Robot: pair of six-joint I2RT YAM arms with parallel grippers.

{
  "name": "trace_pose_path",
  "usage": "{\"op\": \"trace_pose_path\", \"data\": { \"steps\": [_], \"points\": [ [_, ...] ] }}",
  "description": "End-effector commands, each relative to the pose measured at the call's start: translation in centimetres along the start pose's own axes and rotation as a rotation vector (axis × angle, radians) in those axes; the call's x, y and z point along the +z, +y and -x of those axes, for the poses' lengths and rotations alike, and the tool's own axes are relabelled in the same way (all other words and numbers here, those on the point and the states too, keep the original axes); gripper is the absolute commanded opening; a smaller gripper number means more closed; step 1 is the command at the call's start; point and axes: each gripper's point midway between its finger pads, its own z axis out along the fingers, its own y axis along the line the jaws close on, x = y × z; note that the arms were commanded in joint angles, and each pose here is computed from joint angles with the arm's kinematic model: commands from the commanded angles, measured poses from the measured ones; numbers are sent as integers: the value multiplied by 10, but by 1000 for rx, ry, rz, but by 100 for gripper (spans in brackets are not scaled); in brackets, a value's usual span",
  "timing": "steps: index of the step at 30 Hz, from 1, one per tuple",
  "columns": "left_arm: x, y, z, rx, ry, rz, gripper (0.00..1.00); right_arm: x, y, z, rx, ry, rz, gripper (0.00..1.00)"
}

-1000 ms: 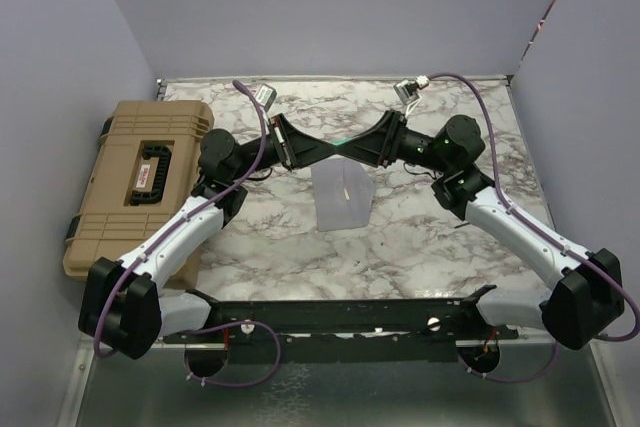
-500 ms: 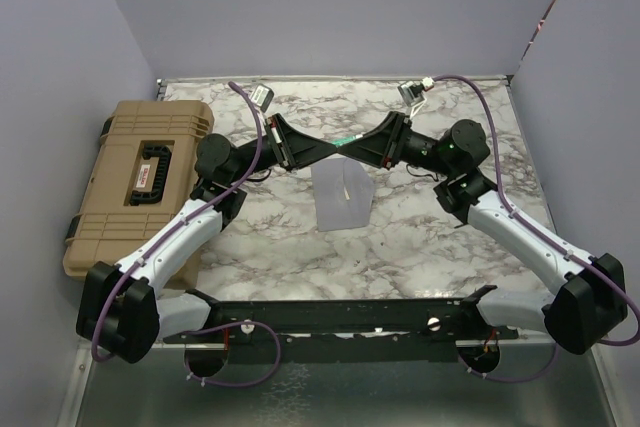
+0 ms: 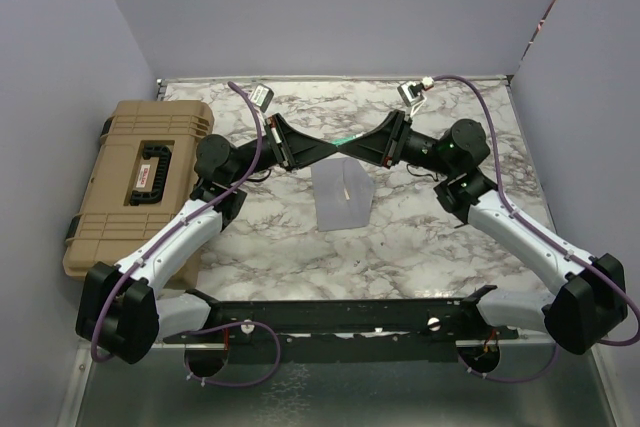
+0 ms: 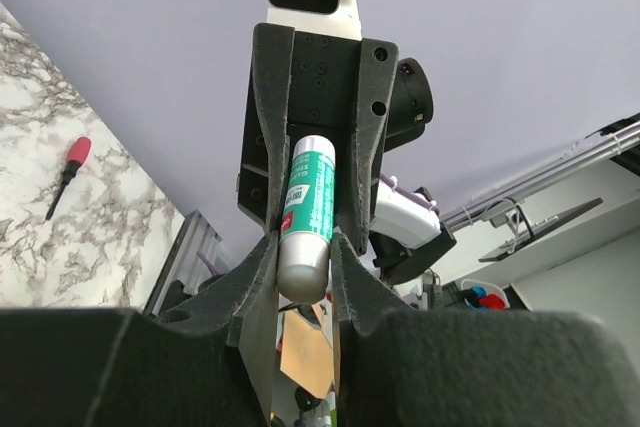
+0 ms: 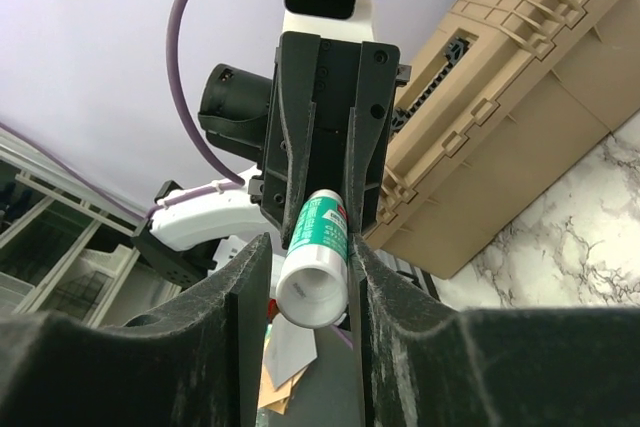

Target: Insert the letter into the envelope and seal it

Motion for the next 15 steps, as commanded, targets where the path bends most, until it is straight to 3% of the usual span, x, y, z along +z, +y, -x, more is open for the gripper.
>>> {"op": "trace_pose_path", "data": {
  "steps": [1,15],
  "points": [
    [1,16,0,4,-19,45,0,1,34,10,-25,-2,76,38],
    [2,21,-2,92,-8,62,0,2,20,7,34,27,-28,32]
  ]
}}
